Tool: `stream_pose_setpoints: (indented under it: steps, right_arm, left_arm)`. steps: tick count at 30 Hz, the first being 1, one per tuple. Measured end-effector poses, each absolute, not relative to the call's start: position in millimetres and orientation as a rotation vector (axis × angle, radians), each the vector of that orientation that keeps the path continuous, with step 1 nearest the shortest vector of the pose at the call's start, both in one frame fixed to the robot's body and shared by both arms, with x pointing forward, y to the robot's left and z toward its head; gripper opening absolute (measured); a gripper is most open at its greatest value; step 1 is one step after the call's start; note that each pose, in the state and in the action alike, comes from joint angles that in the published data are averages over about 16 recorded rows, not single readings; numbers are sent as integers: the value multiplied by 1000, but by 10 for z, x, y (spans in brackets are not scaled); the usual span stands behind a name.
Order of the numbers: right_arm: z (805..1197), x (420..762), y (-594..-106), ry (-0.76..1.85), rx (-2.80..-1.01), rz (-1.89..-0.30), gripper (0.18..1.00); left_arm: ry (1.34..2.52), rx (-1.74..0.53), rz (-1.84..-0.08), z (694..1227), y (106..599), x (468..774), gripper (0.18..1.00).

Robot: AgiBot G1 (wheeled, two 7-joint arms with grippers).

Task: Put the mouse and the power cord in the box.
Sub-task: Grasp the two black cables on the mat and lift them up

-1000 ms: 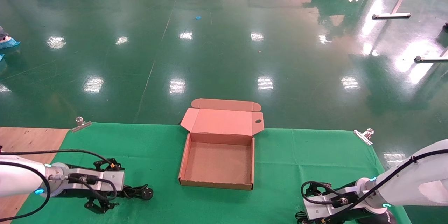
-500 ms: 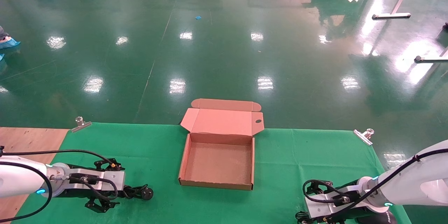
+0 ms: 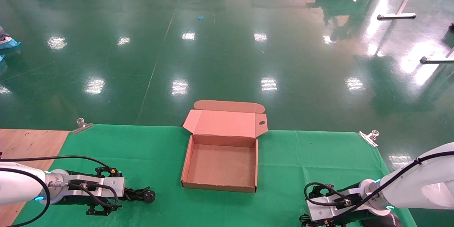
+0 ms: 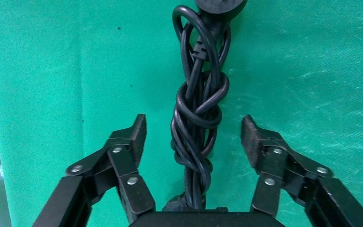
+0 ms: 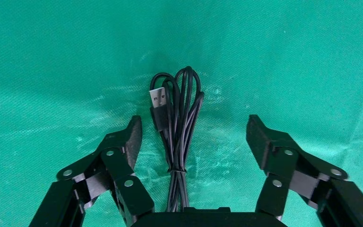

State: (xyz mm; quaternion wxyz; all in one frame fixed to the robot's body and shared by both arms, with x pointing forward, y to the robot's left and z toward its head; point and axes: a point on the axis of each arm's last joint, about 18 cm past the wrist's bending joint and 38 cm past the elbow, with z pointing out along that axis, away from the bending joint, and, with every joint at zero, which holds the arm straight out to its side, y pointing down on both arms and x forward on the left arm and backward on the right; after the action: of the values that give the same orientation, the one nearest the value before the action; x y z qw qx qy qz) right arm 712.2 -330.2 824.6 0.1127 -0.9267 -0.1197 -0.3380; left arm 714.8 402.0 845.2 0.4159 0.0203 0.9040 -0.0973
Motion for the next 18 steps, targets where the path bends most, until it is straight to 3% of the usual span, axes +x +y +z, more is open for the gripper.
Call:
stream_pose_setpoints:
  steps: [4,18]
  right_arm:
    - [8237,7118,-3304,-354,-2722,-989,812]
    - [8253,7088,-3326,-363,-2720,-973,482]
  left_arm:
    - [2270,50,-246,8451,4025,7144,745]
    - [2279,68,-255,8489,4022,7118,434]
